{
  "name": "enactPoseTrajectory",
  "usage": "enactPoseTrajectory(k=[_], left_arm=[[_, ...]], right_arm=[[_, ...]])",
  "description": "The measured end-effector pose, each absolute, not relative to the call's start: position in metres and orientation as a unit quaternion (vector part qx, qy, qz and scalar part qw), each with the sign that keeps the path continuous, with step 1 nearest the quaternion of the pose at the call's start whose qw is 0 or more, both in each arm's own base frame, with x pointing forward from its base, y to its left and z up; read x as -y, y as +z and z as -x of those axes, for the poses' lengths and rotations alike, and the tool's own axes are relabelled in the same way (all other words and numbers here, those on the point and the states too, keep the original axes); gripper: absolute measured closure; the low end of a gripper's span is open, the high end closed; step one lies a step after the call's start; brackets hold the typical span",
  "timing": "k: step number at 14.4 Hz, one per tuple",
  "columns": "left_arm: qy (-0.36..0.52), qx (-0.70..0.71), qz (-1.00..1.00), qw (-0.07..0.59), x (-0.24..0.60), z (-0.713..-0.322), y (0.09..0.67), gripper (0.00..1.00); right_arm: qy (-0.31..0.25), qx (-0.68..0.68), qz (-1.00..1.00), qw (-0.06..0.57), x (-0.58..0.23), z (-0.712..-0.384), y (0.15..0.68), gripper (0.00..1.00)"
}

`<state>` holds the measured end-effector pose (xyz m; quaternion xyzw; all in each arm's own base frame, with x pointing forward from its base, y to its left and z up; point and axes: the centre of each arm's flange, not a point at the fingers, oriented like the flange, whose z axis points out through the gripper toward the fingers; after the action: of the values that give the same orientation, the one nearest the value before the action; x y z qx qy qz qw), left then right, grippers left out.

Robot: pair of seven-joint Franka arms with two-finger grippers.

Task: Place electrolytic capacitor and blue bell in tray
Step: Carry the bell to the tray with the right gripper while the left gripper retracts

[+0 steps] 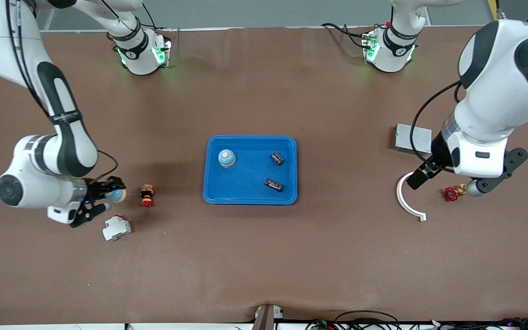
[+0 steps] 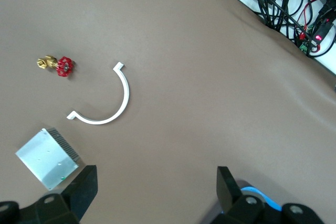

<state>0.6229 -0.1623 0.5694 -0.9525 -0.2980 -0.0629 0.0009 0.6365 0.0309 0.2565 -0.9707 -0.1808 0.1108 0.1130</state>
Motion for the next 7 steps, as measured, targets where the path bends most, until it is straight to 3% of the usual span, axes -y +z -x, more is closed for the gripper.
enactPoseTrajectory(k=[7], left_arm=[[-0.032, 0.208, 0.978, 0.018, 0.135, -0.590, 0.593, 0.00]], right_arm=[[0.128, -0.002, 0.984, 0.127, -0.232, -0.582, 0.281, 0.34]])
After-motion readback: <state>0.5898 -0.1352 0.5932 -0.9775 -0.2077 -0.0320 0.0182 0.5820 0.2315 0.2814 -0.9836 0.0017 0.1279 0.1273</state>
